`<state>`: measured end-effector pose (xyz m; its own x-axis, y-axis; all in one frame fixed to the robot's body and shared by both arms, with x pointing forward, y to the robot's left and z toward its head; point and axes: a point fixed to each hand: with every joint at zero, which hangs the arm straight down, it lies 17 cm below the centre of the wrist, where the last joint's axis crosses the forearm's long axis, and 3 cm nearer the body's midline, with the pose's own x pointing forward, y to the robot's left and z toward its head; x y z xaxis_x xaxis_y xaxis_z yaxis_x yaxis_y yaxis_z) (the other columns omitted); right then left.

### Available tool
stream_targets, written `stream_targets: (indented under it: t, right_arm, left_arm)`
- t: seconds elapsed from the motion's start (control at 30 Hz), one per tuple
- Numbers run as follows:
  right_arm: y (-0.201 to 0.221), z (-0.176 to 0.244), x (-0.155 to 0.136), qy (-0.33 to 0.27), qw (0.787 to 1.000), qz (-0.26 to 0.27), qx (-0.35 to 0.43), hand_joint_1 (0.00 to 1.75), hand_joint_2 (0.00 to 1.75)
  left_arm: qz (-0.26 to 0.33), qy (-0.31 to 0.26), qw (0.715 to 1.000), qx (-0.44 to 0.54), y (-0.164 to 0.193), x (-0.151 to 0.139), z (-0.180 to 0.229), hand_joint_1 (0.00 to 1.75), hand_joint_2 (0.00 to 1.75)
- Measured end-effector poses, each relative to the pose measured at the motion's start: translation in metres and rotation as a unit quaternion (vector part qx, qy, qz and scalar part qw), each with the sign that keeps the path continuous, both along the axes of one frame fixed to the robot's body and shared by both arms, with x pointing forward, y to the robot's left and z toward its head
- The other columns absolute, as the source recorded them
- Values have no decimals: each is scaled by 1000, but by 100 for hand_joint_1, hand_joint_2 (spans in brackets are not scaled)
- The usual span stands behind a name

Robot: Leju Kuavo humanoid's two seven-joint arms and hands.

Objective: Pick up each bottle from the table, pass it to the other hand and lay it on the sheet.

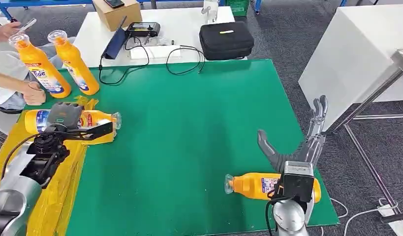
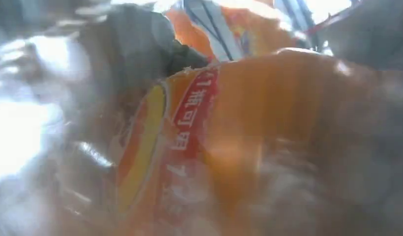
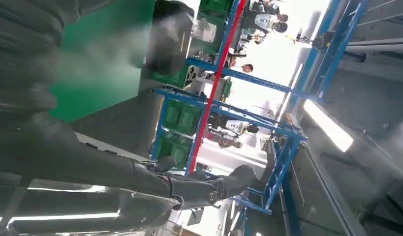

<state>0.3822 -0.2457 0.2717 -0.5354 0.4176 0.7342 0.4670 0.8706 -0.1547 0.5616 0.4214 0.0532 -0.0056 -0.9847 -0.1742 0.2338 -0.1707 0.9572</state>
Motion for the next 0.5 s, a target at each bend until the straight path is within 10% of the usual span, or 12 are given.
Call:
stream_targets:
  t: [0.5]
  right_arm:
    - [6, -10, 13, 13, 1000, 14, -2, 0, 175]
  left_arm:
    - [16, 75, 996, -50, 12, -38, -57, 175, 175]
